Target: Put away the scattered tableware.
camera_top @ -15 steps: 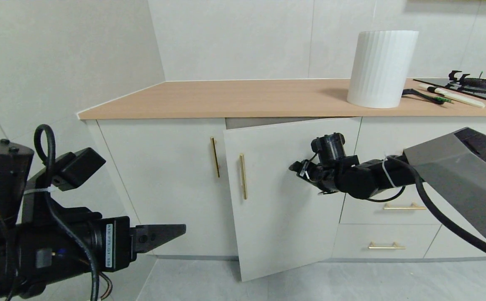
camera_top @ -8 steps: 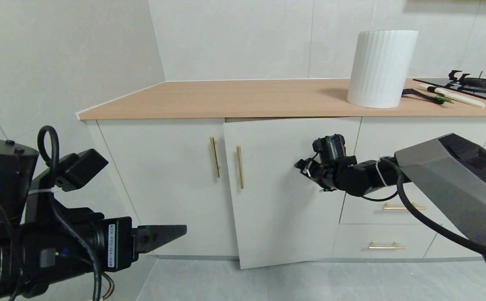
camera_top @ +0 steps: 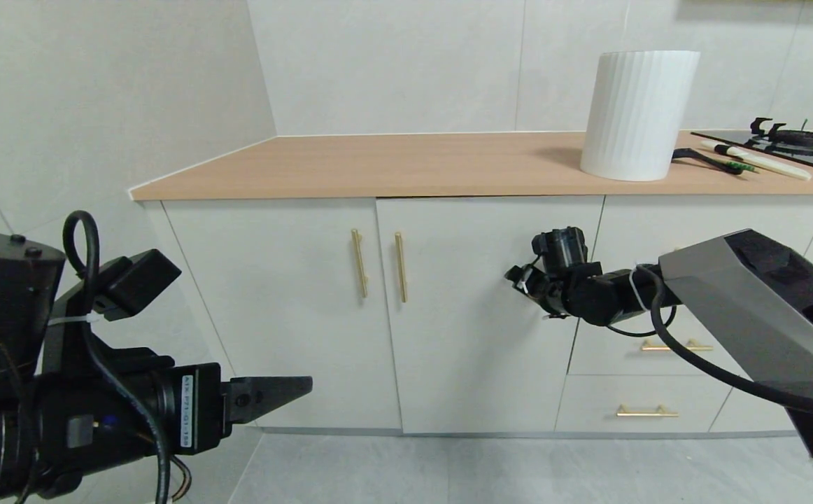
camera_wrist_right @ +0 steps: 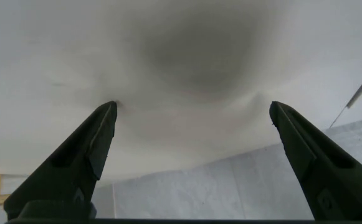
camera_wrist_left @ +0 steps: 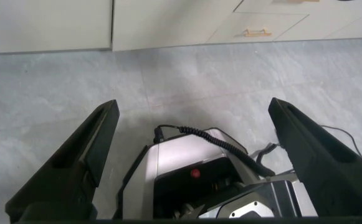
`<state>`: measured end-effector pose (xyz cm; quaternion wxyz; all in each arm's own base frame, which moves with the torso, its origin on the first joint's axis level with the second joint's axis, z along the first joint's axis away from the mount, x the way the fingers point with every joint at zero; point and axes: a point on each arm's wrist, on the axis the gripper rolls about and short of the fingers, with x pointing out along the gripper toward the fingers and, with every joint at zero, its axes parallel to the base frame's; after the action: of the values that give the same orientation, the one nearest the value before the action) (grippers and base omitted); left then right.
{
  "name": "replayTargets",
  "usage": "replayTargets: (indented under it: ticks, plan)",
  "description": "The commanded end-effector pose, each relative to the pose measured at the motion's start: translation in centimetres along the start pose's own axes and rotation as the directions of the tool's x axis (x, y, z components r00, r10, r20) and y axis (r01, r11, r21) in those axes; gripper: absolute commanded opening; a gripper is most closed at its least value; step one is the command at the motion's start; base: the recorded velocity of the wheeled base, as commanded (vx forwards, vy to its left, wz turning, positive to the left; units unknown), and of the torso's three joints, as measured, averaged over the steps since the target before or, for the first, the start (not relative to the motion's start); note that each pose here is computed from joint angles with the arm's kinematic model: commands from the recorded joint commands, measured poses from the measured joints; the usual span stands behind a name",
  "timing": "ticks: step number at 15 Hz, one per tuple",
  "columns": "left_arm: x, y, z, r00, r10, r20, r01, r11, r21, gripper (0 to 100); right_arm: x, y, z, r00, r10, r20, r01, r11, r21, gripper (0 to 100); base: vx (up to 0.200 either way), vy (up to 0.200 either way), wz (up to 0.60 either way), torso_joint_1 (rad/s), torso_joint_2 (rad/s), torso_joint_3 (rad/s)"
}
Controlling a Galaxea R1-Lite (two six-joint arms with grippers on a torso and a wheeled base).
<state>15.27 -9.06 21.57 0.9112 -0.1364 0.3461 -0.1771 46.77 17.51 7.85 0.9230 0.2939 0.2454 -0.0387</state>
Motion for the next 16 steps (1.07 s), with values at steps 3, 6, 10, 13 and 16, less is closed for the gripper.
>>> replayTargets:
  ticks: [3,6,10,13,16]
  plan:
    - [0.0,0.0,0.0,1.0,0.0,-0.001,0.0,1.0,0.0,100,0.4,-0.3,0.0,1.0,-0.008,0.002,0.008,1.0,0.001,100,0.0,0.0,0.0,0.0,0.0,0.0]
    - [0.0,0.0,0.0,1.0,0.002,0.002,-0.002,1.0,-0.001,100,0.7,-0.8,0.2,1.0,-0.019,0.008,0.019,1.0,0.006,100,0.0,0.0,0.0,0.0,0.0,0.0]
    - [0.0,0.0,0.0,1.0,0.001,0.001,-0.001,1.0,0.0,100,-0.1,-0.4,0.7,1.0,-0.01,0.011,0.01,1.0,0.006,100,0.0,0.0,0.0,0.0,0.0,0.0]
    - [0.0,0.0,0.0,1.0,0.0,0.002,0.0,1.0,0.0,100,-3.7,0.7,1.1,0.999,0.024,-0.03,-0.024,1.0,-0.012,100,0.0,0.0,0.0,0.0,0.0,0.0]
    - [-0.5,0.1,0.2,1.0,0.0,0.024,0.001,1.0,-0.006,100,-10.4,1.6,1.6,0.987,0.118,-0.112,-0.13,0.985,-0.11,100,0.0,0.0,0.0,0.0,0.0,0.0]
